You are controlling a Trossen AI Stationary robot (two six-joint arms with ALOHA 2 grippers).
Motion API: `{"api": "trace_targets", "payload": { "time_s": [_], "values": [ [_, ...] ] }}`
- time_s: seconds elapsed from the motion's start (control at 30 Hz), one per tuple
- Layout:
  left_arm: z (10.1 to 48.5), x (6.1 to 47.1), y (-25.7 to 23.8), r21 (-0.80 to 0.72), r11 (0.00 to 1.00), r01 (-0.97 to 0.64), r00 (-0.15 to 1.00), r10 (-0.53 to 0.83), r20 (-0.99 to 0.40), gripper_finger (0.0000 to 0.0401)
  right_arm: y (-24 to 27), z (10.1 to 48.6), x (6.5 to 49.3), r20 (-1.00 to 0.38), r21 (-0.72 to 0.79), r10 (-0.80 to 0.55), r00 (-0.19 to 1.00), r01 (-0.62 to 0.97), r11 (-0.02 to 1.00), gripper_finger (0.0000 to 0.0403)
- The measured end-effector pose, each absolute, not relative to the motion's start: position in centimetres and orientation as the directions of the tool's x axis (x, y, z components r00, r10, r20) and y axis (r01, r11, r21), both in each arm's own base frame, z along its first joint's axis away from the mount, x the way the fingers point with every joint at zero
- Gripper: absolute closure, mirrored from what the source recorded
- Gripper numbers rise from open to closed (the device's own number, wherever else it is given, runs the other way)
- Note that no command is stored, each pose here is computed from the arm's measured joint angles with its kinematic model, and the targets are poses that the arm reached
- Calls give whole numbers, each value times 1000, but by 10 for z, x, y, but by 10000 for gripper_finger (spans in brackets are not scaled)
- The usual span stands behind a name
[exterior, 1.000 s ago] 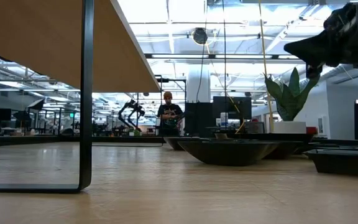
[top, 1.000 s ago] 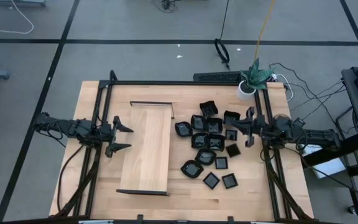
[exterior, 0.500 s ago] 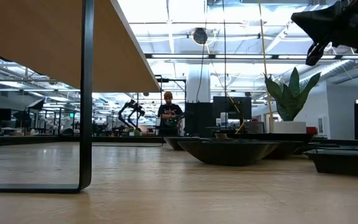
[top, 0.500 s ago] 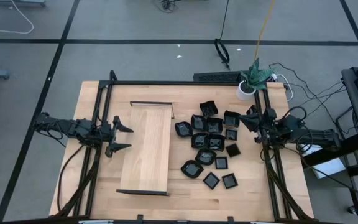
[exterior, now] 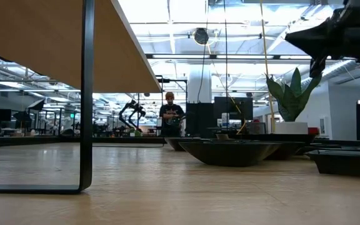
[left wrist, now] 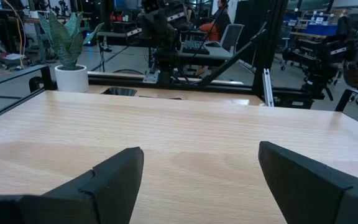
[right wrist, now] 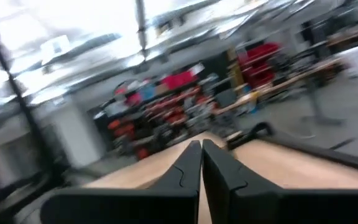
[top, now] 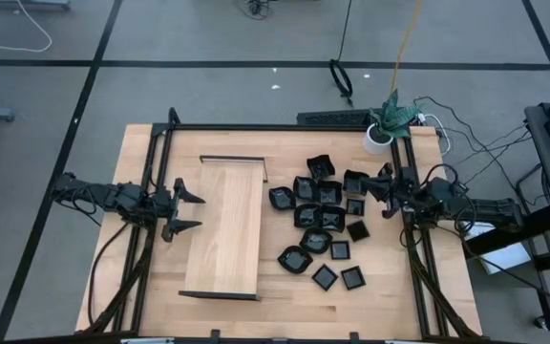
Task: Pick & Place Mini shaped plates
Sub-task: Put the distorted square plate on the shelf
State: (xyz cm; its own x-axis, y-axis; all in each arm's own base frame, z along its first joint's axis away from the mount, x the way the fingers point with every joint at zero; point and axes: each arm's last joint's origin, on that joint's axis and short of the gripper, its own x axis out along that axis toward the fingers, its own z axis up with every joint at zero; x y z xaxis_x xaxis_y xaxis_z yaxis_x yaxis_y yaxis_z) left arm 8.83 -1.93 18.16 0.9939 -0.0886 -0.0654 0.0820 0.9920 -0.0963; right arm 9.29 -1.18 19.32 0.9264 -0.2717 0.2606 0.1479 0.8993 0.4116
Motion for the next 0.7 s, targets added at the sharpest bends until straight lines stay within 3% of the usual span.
{"api": "trace_targets", "payload": {
  "time_s": [0.17, 0.33, 0.43, 0.57, 0.7],
  "values": [
    [182, 88, -19, -96, 992, 82, 994, -88, -66, 80, -13, 189, 99, 186, 335, -292, 938, 219, 916, 327],
    [182, 88, -19, -96, 992, 82, 994, -88, -66, 80, -17, 200, 112, -34, 354, -420, 907, 403, 844, 216],
    [182, 88, -19, -96, 992, 82, 994, -88, -66, 80, -20, 211, 123, -209, 289, -490, 846, 532, 796, 171],
    [182, 88, -19, -97, 992, 82, 994, -88, -65, 80, -24, 236, 139, -423, 176, -510, 749, 620, 764, 151],
    [182, 88, -19, -96, 992, 82, 994, -89, -65, 80, -36, 247, 144, -702, 179, -510, 497, 817, 549, 149]
  ]
}}
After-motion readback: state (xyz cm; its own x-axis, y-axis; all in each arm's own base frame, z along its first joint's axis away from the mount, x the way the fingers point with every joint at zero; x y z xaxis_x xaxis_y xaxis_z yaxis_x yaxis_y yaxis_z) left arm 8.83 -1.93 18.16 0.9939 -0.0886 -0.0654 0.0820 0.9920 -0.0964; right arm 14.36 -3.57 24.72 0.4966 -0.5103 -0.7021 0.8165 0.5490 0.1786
